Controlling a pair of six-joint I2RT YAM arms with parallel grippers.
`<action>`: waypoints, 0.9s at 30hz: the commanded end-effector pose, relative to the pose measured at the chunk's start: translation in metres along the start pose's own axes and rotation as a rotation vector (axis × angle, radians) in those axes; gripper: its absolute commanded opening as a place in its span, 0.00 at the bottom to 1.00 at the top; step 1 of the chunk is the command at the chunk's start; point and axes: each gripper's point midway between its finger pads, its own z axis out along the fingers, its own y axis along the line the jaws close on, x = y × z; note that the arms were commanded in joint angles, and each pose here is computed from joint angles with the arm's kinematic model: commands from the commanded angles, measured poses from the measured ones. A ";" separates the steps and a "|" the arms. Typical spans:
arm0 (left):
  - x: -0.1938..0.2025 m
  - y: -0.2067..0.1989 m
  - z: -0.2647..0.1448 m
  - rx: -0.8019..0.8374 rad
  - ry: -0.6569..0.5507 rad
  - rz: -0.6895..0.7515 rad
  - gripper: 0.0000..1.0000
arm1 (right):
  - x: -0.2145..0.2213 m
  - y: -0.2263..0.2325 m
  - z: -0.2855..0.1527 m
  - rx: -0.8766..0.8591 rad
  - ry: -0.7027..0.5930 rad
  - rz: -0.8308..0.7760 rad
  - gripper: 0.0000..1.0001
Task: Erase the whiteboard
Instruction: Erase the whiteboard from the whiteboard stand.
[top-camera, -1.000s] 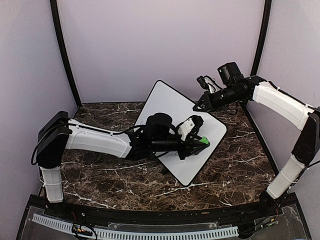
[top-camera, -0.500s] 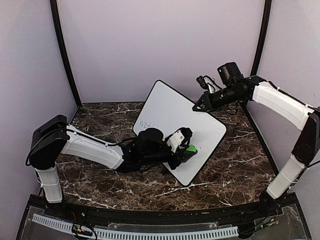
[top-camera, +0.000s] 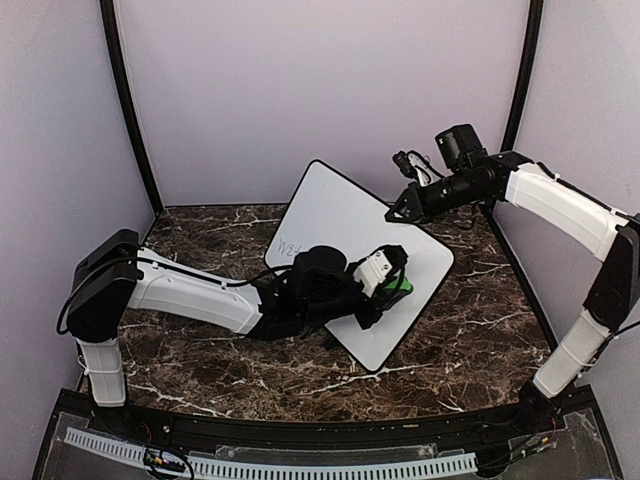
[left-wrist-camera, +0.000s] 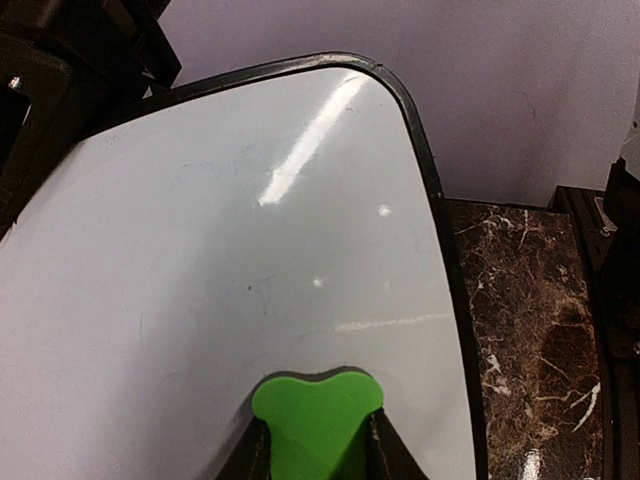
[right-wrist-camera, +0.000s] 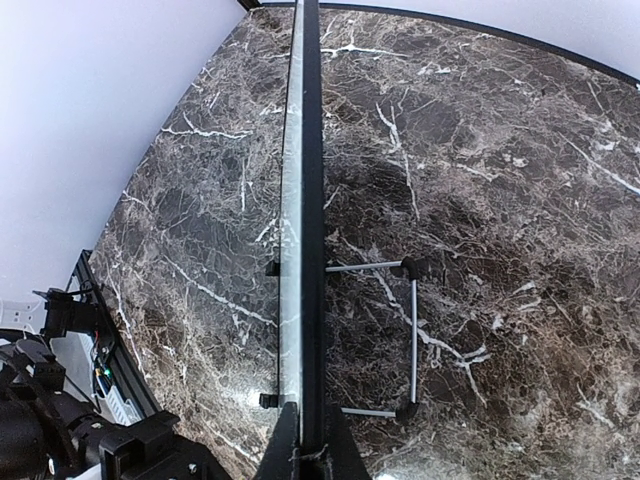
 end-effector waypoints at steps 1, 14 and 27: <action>0.051 0.018 0.013 -0.066 0.153 0.037 0.00 | 0.016 0.028 0.009 -0.070 0.060 -0.012 0.00; 0.090 0.020 -0.016 -0.101 0.227 0.013 0.00 | 0.015 0.027 0.012 -0.070 0.062 -0.012 0.00; 0.002 0.042 0.047 -0.092 0.056 -0.043 0.00 | 0.017 0.028 0.011 -0.073 0.060 -0.011 0.00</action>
